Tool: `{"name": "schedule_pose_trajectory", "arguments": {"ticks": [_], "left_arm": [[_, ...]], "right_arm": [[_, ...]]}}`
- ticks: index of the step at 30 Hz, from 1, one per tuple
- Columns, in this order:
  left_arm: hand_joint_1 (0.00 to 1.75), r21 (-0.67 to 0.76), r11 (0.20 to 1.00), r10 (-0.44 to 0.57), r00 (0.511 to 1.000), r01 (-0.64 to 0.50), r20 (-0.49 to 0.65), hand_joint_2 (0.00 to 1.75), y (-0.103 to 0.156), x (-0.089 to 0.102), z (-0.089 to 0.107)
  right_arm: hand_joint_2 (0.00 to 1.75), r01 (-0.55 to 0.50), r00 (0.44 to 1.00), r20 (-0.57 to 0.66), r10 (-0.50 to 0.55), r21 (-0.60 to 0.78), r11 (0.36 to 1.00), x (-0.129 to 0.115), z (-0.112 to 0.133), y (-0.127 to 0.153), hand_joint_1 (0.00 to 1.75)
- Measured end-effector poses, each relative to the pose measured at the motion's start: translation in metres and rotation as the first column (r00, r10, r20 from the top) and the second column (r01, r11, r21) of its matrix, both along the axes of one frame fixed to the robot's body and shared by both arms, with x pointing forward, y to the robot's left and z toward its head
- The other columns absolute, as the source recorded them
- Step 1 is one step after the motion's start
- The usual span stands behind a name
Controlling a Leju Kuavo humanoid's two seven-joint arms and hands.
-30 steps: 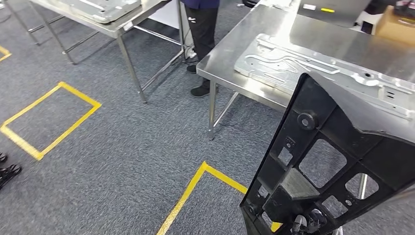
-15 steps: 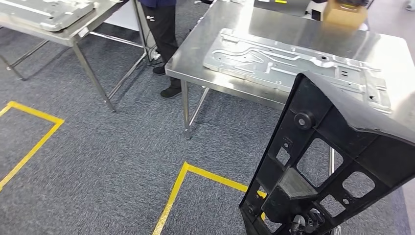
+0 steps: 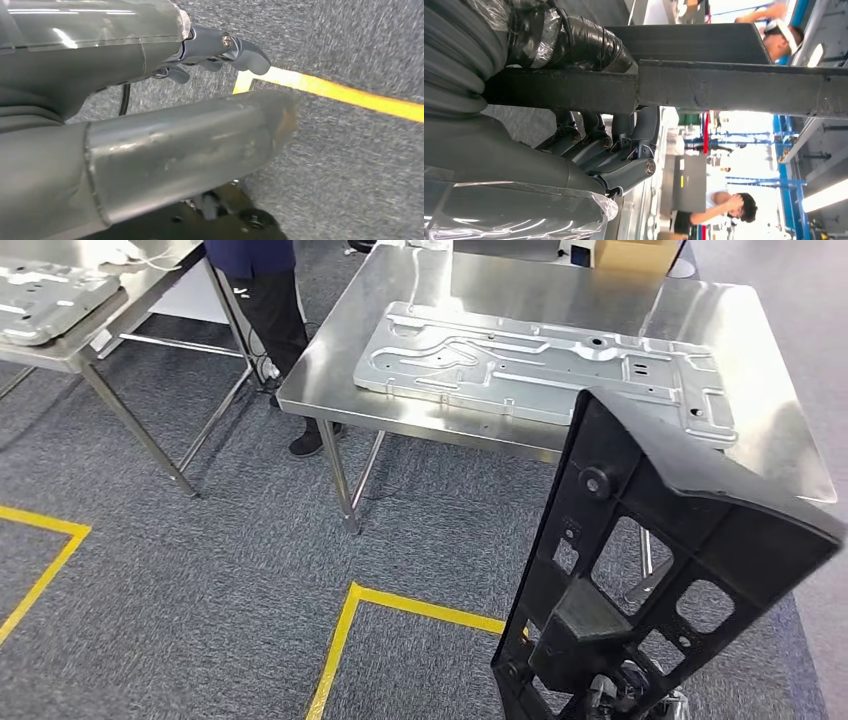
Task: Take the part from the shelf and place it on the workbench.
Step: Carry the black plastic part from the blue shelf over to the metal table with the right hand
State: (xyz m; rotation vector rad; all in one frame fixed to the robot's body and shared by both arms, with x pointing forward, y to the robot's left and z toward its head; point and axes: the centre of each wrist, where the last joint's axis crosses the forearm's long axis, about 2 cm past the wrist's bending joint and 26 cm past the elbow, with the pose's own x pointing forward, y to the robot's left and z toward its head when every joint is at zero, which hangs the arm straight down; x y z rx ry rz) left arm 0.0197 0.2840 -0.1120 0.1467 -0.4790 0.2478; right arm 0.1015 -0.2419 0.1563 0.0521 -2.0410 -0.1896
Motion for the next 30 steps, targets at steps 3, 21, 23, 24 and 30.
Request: {"name": "schedule_pose_trajectory", "arguments": {"ticks": [3, 21, 23, 24, 30], "left_arm": [[0.0, 0.006, 1.0, -0.005, 1.0, 0.005, -0.006, 0.0, 0.001, 0.0, 0.0], [0.0, 0.004, 1.0, -0.021, 1.0, 0.021, -0.023, 0.0, 0.0, 0.002, 0.0], [0.0, 0.005, 1.0, -0.022, 0.999, 0.022, -0.023, 0.0, 0.001, 0.003, 0.0], [0.0, 0.006, 1.0, -0.022, 0.999, 0.022, -0.024, 0.0, 0.001, 0.002, 0.0], [0.0, 0.01, 1.0, -0.022, 0.999, 0.023, -0.042, 0.0, 0.003, -0.001, 0.0]], "right_arm": [[1.75, 0.016, 1.0, -0.003, -0.016, -0.013, 1.0, 0.001, 0.001, 0.002, 1.75], [1.75, 0.061, 0.997, -0.045, -0.065, -0.073, 0.995, -0.001, 0.002, 0.008, 1.75], [1.75, 0.08, 0.994, -0.062, -0.085, -0.077, 0.994, -0.002, 0.002, 0.009, 1.75], [1.75, 0.088, 0.993, -0.07, -0.094, -0.078, 0.993, -0.002, 0.002, 0.009, 1.75], [1.75, 0.097, 0.99, -0.094, -0.104, -0.073, 0.993, -0.004, 0.001, 0.013, 1.75]]}}
